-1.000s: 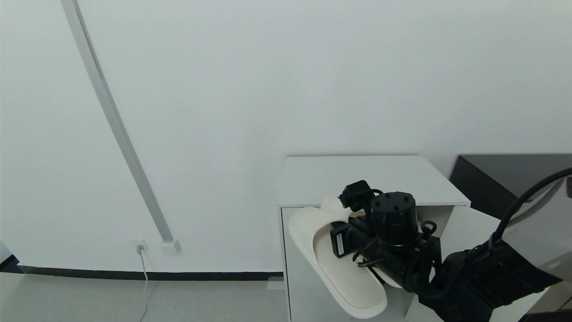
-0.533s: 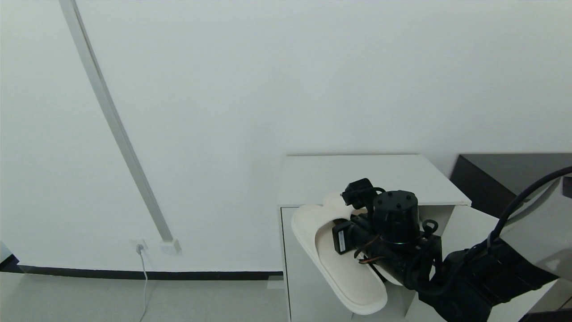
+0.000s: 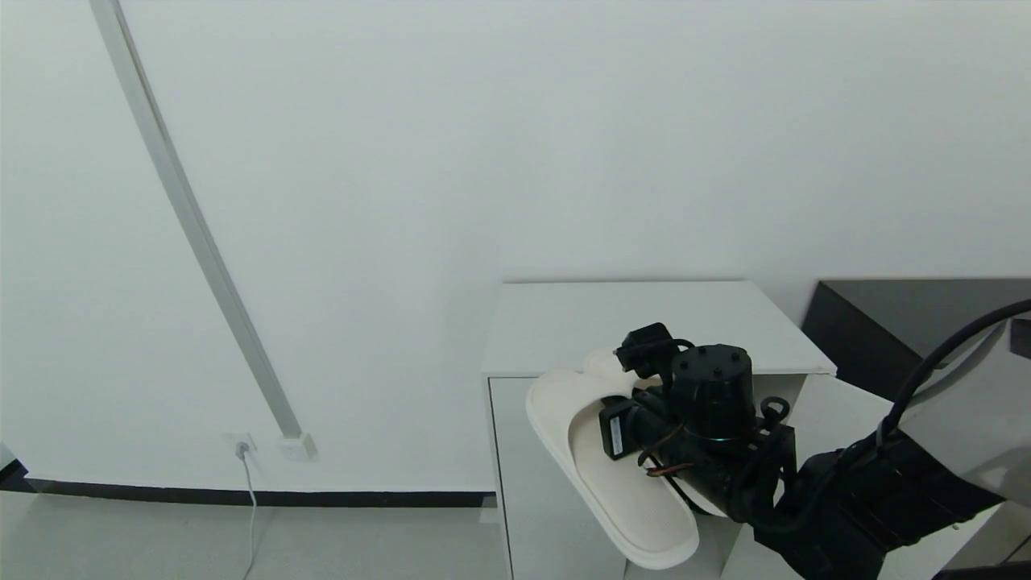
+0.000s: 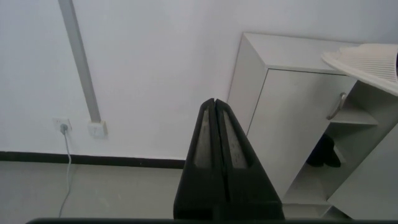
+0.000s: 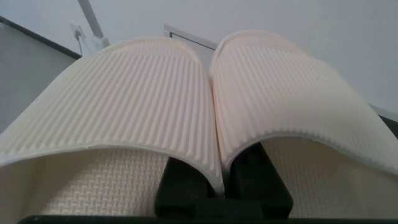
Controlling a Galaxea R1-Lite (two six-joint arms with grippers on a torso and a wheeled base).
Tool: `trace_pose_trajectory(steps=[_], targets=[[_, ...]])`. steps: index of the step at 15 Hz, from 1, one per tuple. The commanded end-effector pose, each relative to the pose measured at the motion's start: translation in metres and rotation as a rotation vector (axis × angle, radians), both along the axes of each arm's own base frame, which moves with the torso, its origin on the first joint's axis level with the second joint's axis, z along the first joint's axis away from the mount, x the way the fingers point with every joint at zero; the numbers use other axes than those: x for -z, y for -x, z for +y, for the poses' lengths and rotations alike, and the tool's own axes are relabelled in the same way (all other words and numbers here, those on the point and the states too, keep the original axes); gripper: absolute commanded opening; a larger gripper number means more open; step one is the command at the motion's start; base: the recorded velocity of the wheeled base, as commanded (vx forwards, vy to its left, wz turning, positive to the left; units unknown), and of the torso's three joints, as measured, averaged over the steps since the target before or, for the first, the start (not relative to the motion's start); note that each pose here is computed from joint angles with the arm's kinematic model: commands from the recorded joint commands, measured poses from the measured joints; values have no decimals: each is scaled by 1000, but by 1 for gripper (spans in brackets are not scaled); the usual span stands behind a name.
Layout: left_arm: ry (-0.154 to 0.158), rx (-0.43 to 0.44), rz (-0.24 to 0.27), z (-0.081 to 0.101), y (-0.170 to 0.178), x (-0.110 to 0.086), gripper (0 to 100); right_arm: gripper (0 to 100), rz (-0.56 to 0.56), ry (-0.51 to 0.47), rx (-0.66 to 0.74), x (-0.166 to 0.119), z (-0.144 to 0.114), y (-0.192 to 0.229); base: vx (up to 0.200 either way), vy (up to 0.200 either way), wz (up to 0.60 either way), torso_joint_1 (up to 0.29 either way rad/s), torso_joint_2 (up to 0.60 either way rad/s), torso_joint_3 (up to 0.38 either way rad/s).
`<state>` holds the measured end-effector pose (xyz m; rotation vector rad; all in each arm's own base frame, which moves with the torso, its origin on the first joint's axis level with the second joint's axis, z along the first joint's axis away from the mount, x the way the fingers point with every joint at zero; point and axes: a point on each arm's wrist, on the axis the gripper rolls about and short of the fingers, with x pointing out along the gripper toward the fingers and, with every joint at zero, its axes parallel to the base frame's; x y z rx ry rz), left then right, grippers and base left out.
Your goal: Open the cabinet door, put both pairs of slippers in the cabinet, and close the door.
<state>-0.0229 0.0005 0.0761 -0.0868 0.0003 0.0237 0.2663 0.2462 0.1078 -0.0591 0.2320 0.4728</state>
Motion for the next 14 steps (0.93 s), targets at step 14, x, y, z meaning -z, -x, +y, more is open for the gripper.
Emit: trace_pose_trajectory(steps=[14], targets=[[2, -2, 0, 0, 0, 0, 0, 0, -16, -1, 15, 2, -5, 4, 0, -200, 0, 4, 3, 2]])
